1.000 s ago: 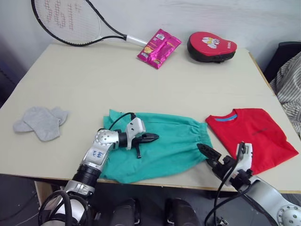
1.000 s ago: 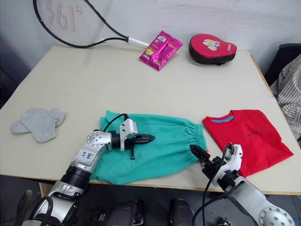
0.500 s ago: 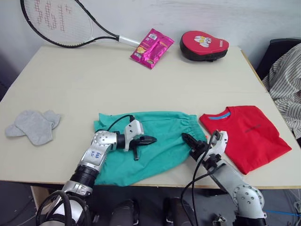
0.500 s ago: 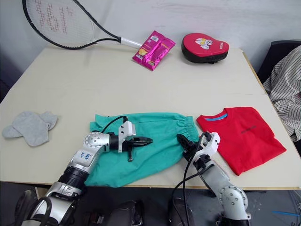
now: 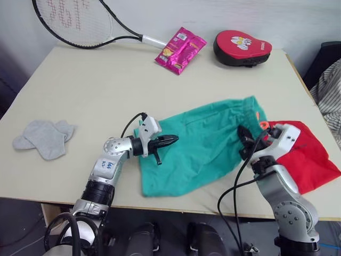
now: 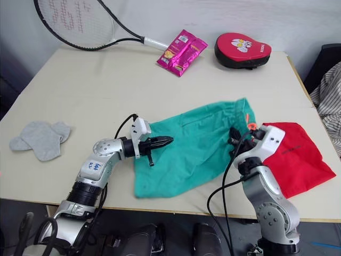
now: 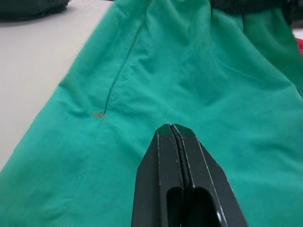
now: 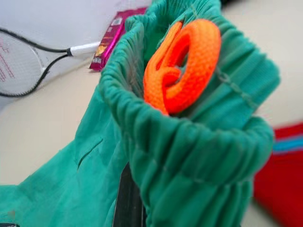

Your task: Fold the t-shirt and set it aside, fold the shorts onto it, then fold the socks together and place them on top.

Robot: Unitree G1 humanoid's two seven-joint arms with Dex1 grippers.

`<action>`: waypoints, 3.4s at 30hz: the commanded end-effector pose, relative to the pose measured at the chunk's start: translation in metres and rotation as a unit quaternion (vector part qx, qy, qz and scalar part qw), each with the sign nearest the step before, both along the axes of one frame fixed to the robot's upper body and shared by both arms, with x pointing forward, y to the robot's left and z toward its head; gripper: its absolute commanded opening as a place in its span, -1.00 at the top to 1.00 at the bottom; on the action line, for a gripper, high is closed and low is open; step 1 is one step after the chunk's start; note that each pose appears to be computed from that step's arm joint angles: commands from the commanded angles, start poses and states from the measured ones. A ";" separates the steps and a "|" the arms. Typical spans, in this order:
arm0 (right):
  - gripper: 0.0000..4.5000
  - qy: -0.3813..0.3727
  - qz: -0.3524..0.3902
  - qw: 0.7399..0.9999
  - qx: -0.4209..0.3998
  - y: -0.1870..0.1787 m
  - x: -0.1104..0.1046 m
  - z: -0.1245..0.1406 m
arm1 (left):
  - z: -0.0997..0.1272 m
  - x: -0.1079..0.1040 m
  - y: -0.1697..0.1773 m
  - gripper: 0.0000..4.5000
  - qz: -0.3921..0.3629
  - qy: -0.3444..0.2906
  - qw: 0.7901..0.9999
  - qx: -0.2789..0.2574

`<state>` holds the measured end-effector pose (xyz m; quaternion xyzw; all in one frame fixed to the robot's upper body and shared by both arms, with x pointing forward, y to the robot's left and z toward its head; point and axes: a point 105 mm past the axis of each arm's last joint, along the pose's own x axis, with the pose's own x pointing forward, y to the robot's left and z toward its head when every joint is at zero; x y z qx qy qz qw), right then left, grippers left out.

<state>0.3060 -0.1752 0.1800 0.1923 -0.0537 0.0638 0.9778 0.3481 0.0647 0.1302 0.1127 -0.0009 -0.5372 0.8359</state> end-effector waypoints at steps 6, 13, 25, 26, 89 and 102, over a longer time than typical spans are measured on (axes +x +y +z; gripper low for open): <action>0.99 -0.059 0.157 0.966 -0.199 0.102 -0.006 0.007 | -0.011 -0.008 0.026 1.00 0.057 0.020 0.998 0.011; 0.99 -0.029 0.234 0.949 -0.209 0.157 0.000 -0.021 | -0.004 -0.029 0.046 1.00 0.083 0.025 0.996 -0.007; -0.09 -0.019 0.442 0.882 -0.163 0.165 -0.030 -0.024 | 0.000 -0.043 0.089 1.00 0.105 0.039 0.994 -0.014; -0.25 -0.024 0.480 0.862 -0.162 0.161 -0.038 -0.021 | 0.000 -0.046 0.097 1.00 0.104 0.044 0.994 -0.010; 0.99 -0.079 0.513 0.803 -0.292 0.091 0.022 -0.077 | -0.010 0.025 0.031 1.00 0.139 0.005 0.990 0.028; 0.46 0.094 0.541 0.825 -0.135 0.036 -0.003 -0.032 | 0.016 -0.002 0.041 1.00 0.062 -0.055 0.996 -0.040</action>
